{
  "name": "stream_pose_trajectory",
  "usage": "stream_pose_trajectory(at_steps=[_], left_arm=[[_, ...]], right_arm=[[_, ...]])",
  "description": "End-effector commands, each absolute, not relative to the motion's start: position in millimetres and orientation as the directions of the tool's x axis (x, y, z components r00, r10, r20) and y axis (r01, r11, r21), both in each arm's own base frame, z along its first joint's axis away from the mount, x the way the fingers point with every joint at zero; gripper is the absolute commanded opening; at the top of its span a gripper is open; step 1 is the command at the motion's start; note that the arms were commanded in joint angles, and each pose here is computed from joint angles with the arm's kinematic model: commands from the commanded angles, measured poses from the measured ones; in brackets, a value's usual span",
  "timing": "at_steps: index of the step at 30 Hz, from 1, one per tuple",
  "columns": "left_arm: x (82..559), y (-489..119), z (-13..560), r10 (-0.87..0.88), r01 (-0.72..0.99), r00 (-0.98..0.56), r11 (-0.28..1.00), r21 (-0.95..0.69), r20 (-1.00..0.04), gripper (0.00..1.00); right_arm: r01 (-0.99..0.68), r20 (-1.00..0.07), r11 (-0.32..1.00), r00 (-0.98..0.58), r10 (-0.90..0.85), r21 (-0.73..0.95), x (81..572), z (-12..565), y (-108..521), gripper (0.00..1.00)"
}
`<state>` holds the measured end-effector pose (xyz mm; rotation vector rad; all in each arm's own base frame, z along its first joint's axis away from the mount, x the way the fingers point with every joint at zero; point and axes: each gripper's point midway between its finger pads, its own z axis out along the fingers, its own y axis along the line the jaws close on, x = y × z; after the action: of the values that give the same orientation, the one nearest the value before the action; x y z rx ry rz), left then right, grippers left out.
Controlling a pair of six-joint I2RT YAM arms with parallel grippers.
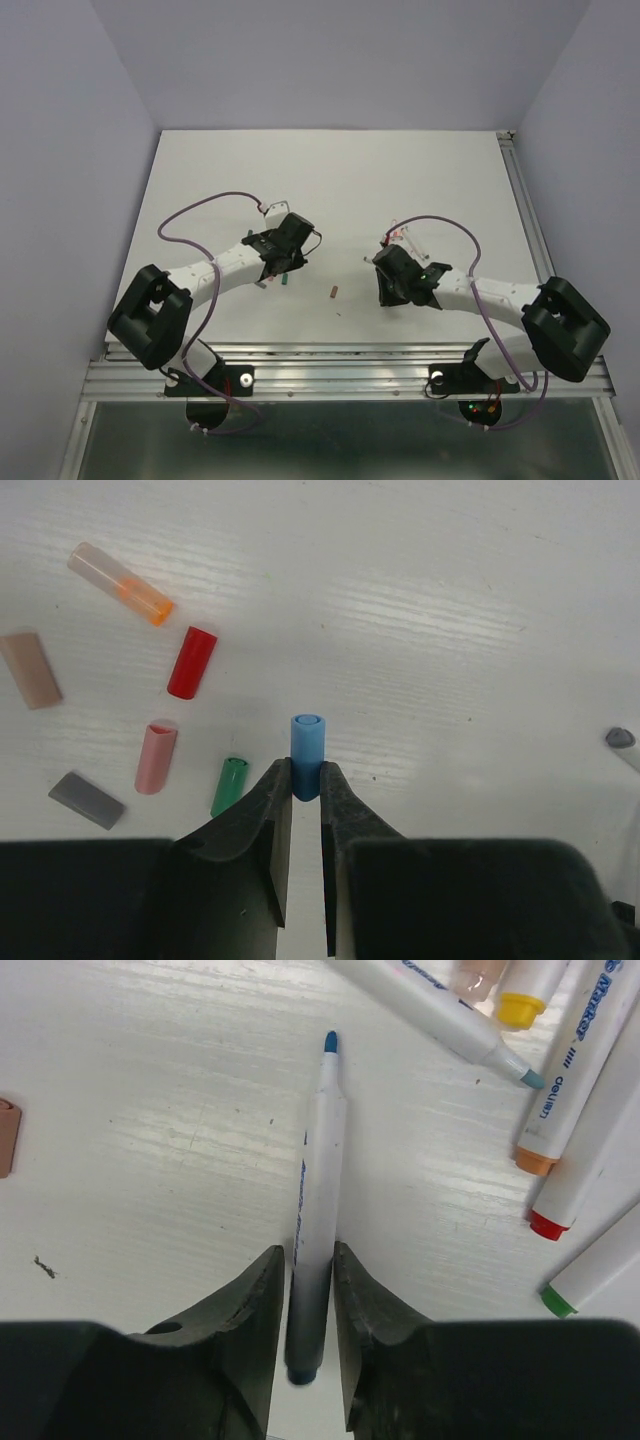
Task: Open the pen caps
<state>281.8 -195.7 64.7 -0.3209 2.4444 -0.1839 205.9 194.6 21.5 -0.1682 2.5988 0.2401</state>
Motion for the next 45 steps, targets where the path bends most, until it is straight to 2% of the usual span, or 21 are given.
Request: stream_pose_trajectory(at_steps=[1,2,4,5,6,7,10,11,15,16,21,22,23,27,29,30,31,32,36,40,45], left_arm=[[275,-191,57,-0.223,-0.160,-0.781,0.974,-0.158,-0.583,0.11],[274,-191,56,-0.223,-0.160,-0.785,0.974,-0.157,-0.579,0.11],[273,-191,55,-0.223,-0.163,-0.787,0.974,-0.155,-0.575,0.18],[273,-190,54,-0.222,-0.167,-0.791,0.975,-0.148,-0.570,0.18],[272,-190,53,-0.222,-0.170,-0.794,0.975,-0.144,-0.566,0.19],[272,-190,52,-0.221,-0.172,-0.796,0.975,-0.140,-0.563,0.26],[270,-190,50,-0.220,-0.175,-0.802,0.975,-0.134,-0.555,0.34],[269,-190,50,-0.218,-0.175,-0.805,0.976,-0.130,-0.551,0.35],[269,-193,55,-0.217,-0.168,-0.807,0.976,-0.139,-0.549,0.36],[269,-192,56,-0.217,-0.169,-0.807,0.976,-0.137,-0.549,0.42],[270,-195,67,-0.221,-0.167,-0.800,0.975,-0.147,-0.558,0.44],[271,-196,71,-0.225,-0.165,-0.795,0.974,-0.156,-0.564,0.50],[271,-197,76,-0.226,-0.159,-0.790,0.973,-0.165,-0.570,0.51],[277,-201,122,-0.277,-0.143,-0.725,0.956,-0.256,-0.630,0.53],[275,-202,155,-0.313,-0.112,-0.679,0.938,-0.328,-0.664,0.58],[277,-201,169,-0.329,-0.102,-0.654,0.931,-0.352,-0.681,0.69],[275,-200,181,-0.340,-0.088,-0.635,0.924,-0.372,-0.694,0.96],[272,-196,205,-0.373,-0.067,-0.593,0.906,-0.417,-0.714,0.99],[267,-169,253,-0.458,-0.077,-0.458,0.874,-0.480,-0.762,0.99],[255,-133,281,-0.567,-0.148,-0.328,0.821,-0.551,-0.756,0.99],[240,-96,271,-0.619,-0.253,-0.243,0.784,-0.567,-0.747,0.99]], right_arm=[[-0.149,-0.582,0.985,-0.810,-0.069,0.091,223,43,188,0.34],[-0.147,-0.586,0.985,-0.807,-0.069,0.087,223,43,186,0.39],[-0.143,-0.599,0.986,-0.798,-0.065,0.084,225,46,184,0.42],[-0.143,-0.602,0.986,-0.796,-0.065,0.082,224,48,183,0.50],[-0.146,-0.606,0.986,-0.793,-0.065,0.085,224,50,184,0.51],[-0.144,-0.609,0.986,-0.791,-0.064,0.083,225,50,183,0.51],[-0.133,-0.627,0.987,-0.777,-0.051,0.085,226,57,180,0.57],[-0.128,-0.633,0.988,-0.773,-0.043,0.090,226,60,180,0.62],[-0.069,-0.670,0.992,-0.742,0.022,0.109,230,77,172,0.64],[-0.055,-0.690,0.990,-0.722,0.050,0.130,232,88,171,0.68],[0.065,-0.751,0.980,-0.633,0.188,0.191,237,124,153,0.93],[0.091,-0.765,0.976,-0.608,0.212,0.198,239,130,148,0.98],[0.098,-0.776,0.968,-0.581,0.245,0.232,239,141,146,1.00],[0.118,-0.788,0.946,-0.528,0.317,0.302,236,159,139,1.00],[0.142,-0.787,0.934,-0.505,0.354,0.328,235,165,134,1.00],[0.136,-0.790,0.926,-0.487,0.372,0.352,233,172,132,1.00],[0.130,-0.792,0.924,-0.481,0.375,0.359,232,175,132,1.00],[0.127,-0.795,0.921,-0.472,0.382,0.367,231,179,130,1.00],[0.182,-0.796,0.900,-0.422,0.434,0.395,227,192,113,1.00],[0.216,-0.811,0.888,-0.362,0.459,0.406,223,210,96,1.00],[0.297,-0.813,0.866,-0.319,0.488,0.403,216,220,75,1.00]])
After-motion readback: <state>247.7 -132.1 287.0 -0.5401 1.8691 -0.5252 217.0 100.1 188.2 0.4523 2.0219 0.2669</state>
